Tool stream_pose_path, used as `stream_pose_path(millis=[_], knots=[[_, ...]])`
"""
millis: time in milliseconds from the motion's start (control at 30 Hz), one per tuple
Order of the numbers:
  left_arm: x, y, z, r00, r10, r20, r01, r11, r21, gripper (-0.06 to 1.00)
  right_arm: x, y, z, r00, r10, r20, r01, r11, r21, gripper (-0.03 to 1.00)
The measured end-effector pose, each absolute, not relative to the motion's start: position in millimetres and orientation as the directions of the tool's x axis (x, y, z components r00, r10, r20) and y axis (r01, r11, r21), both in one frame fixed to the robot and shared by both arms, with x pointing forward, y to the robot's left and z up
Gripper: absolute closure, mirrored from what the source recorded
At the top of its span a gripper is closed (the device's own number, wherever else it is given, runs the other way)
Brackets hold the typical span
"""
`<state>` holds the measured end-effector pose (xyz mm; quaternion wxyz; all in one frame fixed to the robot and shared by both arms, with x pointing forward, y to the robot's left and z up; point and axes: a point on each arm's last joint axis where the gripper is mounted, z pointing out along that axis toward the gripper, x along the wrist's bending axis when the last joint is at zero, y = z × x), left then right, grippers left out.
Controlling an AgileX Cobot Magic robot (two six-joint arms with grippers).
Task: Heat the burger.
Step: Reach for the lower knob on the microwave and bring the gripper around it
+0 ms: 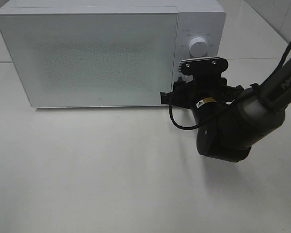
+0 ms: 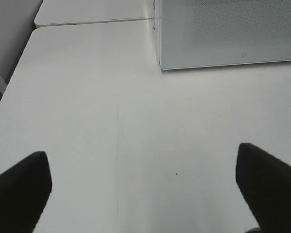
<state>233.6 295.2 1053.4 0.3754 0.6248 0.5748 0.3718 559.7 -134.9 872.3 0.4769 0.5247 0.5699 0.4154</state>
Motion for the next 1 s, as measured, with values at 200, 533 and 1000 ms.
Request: stream_pose_path(millis=[200,533,1000], knots=[[233.6,295.2,1053.4,0.063,0.997,0.033,0.439,-0.057,0.897,-0.03,559.8,-134.8,874.3,0.006,0.995,-0.104,0.198,0.101,0.975,0.35],[233.6,295.2,1053.4,0.063,0.997,0.033,0.439,-0.057,0.897,-0.03,559.5,-133.8,874.3,0.0,0.994,-0.105,0.198,0.103,0.975,0.53],[233.6,295.2,1053.4,0.063,0.997,0.033,0.439,-0.057,0.897,-0.03,559.5,-133.9,874.3,0.001,0.995,-0.103,0.198,0.101,0.975,0.53]])
